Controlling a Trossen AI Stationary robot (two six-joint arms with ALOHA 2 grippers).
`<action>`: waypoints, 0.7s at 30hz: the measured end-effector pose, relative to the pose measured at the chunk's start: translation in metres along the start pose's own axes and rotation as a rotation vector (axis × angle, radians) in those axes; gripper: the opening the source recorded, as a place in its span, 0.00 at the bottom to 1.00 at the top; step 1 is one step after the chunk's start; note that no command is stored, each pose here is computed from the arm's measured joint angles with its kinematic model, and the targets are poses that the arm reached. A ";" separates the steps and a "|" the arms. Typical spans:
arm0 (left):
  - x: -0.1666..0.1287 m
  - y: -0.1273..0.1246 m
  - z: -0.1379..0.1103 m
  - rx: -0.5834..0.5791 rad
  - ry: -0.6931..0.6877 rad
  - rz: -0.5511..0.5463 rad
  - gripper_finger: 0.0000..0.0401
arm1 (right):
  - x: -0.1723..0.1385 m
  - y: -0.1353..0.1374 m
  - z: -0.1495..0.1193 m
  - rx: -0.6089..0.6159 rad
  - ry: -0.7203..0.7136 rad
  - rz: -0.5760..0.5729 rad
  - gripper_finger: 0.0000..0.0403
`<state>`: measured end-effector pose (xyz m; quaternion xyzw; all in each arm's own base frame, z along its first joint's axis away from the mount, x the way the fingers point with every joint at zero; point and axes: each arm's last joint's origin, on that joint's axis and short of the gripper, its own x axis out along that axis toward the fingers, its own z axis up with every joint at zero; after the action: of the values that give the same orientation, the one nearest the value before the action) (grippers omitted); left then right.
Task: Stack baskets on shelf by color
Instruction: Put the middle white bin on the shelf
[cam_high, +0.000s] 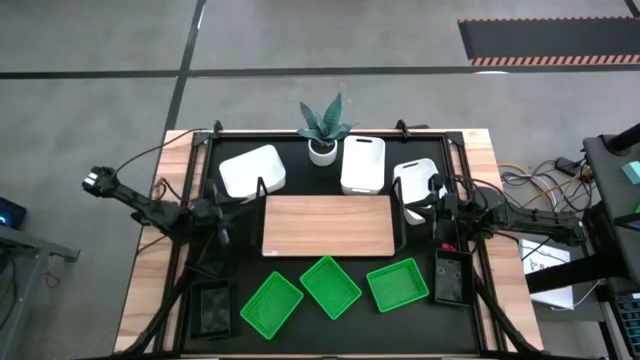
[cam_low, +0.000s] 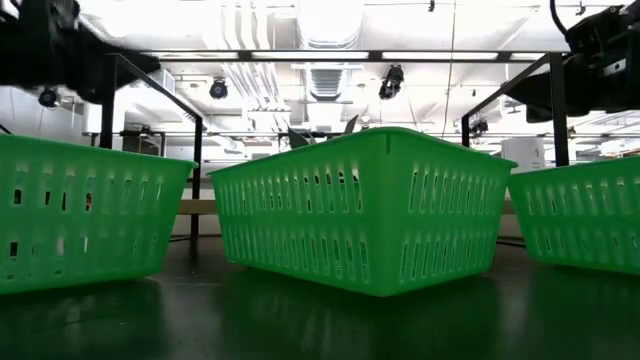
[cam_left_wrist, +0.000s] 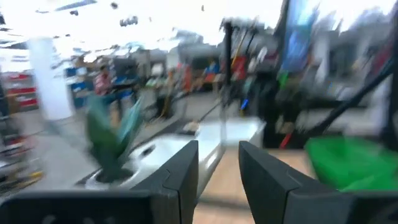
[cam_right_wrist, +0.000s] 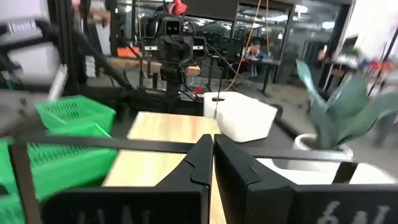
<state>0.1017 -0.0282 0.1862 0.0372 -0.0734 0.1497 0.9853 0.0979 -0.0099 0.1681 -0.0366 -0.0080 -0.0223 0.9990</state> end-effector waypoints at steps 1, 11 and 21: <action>0.000 0.000 0.004 -0.029 -0.035 -0.017 0.25 | 0.000 0.000 0.000 0.043 -0.003 0.000 0.02; -0.002 -0.005 0.021 -0.150 -0.228 -0.279 0.25 | -0.001 -0.001 0.014 0.224 -0.137 0.005 0.02; 0.002 -0.007 0.034 -0.182 -0.286 -0.291 0.25 | -0.004 -0.002 0.029 0.253 -0.226 0.013 0.02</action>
<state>0.1015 -0.0373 0.2196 -0.0208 -0.2195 -0.0080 0.9754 0.0933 -0.0094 0.1968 0.0870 -0.1228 -0.0105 0.9886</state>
